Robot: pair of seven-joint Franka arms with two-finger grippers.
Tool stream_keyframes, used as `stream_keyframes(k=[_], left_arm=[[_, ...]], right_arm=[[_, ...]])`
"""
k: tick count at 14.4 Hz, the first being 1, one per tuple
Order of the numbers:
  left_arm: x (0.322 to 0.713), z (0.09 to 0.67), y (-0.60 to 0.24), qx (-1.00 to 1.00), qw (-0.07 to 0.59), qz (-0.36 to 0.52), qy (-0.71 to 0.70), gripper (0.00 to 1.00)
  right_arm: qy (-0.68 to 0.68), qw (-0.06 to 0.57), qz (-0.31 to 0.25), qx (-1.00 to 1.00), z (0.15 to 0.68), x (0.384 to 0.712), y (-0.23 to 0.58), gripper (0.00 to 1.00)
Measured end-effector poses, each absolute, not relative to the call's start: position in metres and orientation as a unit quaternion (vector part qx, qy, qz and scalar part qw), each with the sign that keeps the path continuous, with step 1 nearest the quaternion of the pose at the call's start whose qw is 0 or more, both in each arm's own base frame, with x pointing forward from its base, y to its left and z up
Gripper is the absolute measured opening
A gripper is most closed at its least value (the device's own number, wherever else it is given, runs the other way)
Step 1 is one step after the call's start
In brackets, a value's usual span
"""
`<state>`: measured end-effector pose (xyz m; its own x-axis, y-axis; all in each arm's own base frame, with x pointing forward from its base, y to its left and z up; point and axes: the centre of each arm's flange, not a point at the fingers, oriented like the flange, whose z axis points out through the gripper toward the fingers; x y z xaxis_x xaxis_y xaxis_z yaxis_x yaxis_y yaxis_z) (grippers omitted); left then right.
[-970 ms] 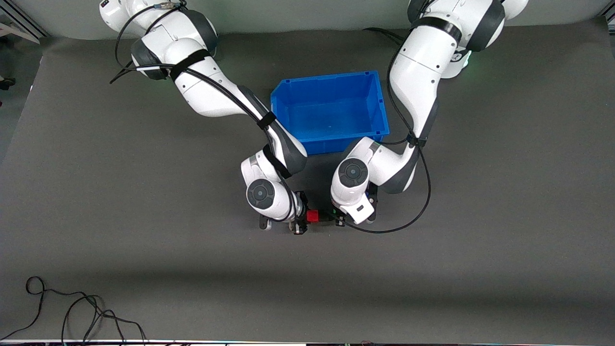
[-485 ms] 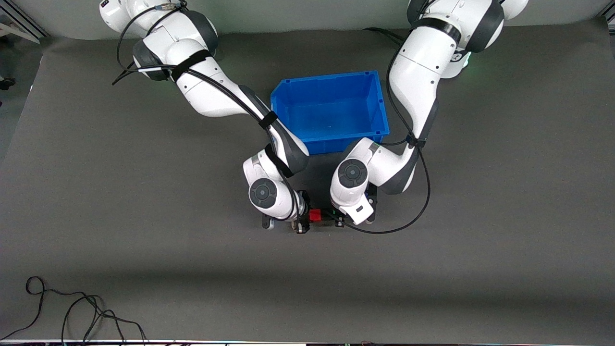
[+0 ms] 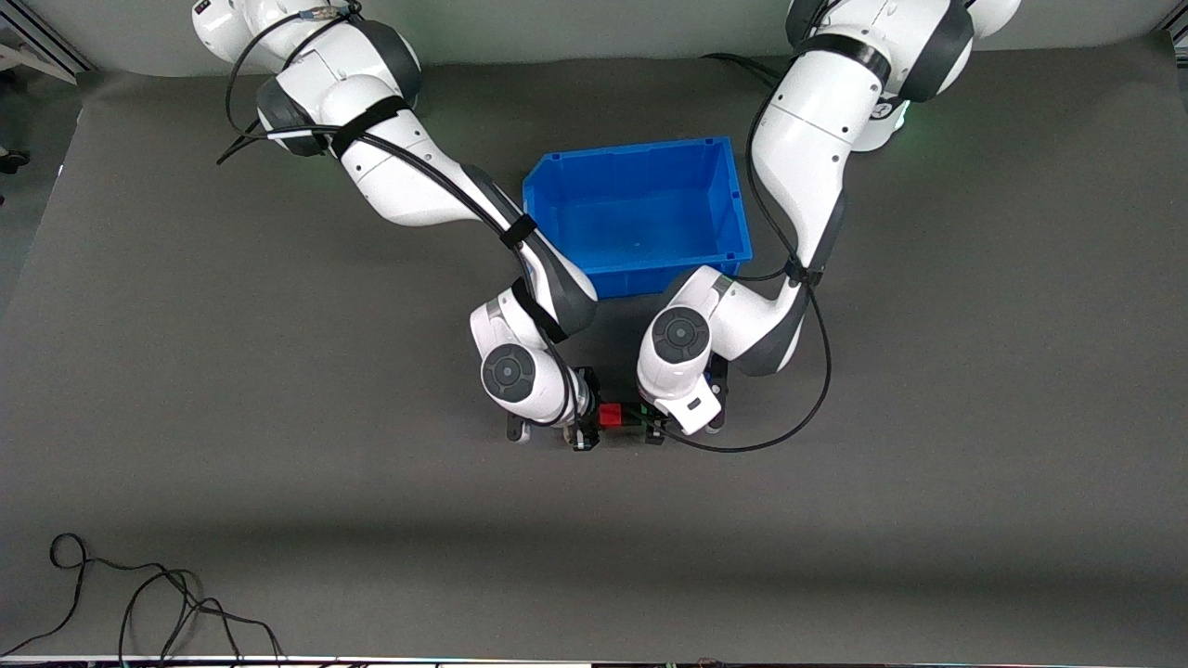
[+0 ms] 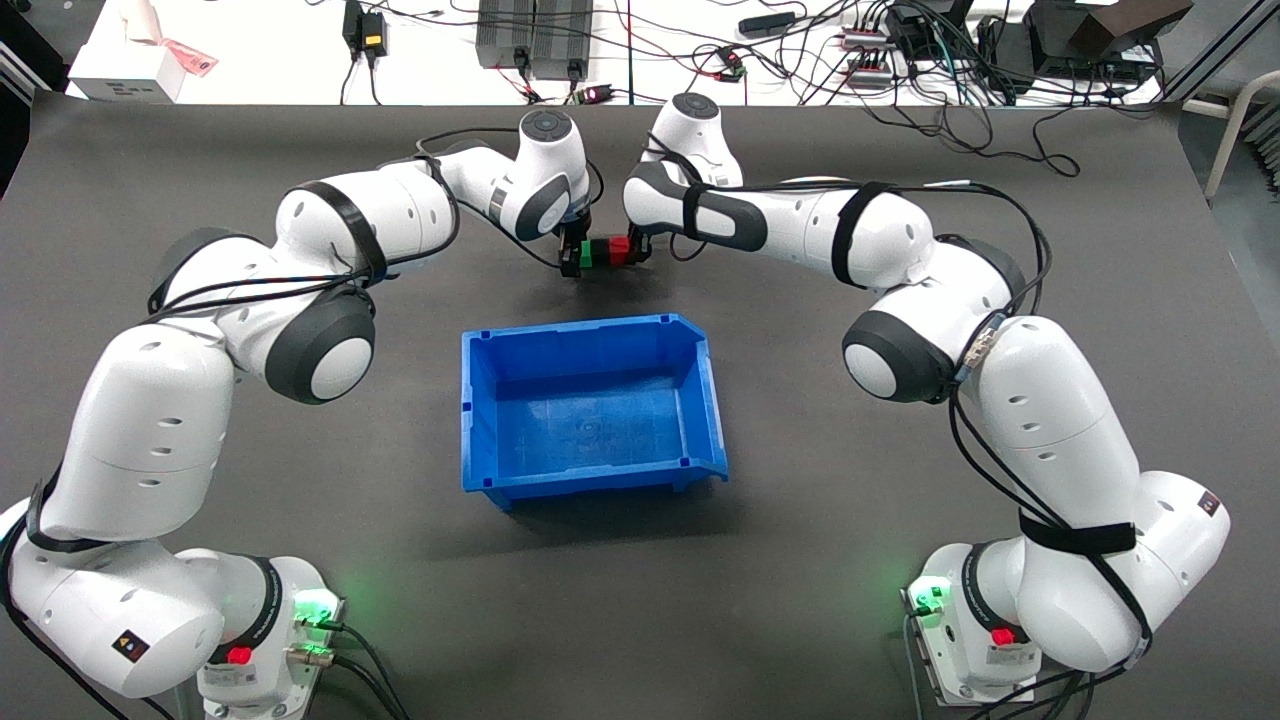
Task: Attach green and red cubes to black cube
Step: 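Press the red and green cubes against the black cube with both grippers, then open both grippers and lift them away from the joined cubes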
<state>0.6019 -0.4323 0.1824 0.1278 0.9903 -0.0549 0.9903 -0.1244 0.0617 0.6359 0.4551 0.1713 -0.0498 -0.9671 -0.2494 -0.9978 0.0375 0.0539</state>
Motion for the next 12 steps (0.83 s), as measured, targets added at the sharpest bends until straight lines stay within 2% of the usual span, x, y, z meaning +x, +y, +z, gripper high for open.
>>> stream_keyframes(k=[1, 5, 6, 9, 12], left_arm=[[0.603, 0.183, -0.432, 0.749, 0.041, 0.000, 0.661, 1.00], [0.631, 0.209, -0.409, 0.738, 0.032, 0.006, 0.674, 1.00], [0.646, 0.222, -0.395, 0.732, 0.034, 0.009, 0.680, 1.00], [0.688, 0.266, -0.335, 0.740, 0.048, 0.021, 0.670, 0.98], [0.713, 0.306, -0.266, 0.759, 0.034, 0.025, 0.650, 0.98]], right_arm=[[0.717, 0.072, 0.107, -0.686, 0.171, 0.636, 0.455, 0.58], [0.693, 0.060, 0.106, -0.711, 0.178, 0.640, 0.449, 0.96], [0.682, 0.059, 0.105, -0.721, 0.183, 0.645, 0.441, 1.00], [0.648, 0.050, 0.111, -0.752, 0.213, 0.664, 0.405, 1.00], [0.597, 0.042, 0.117, -0.793, 0.267, 0.669, 0.377, 1.00]])
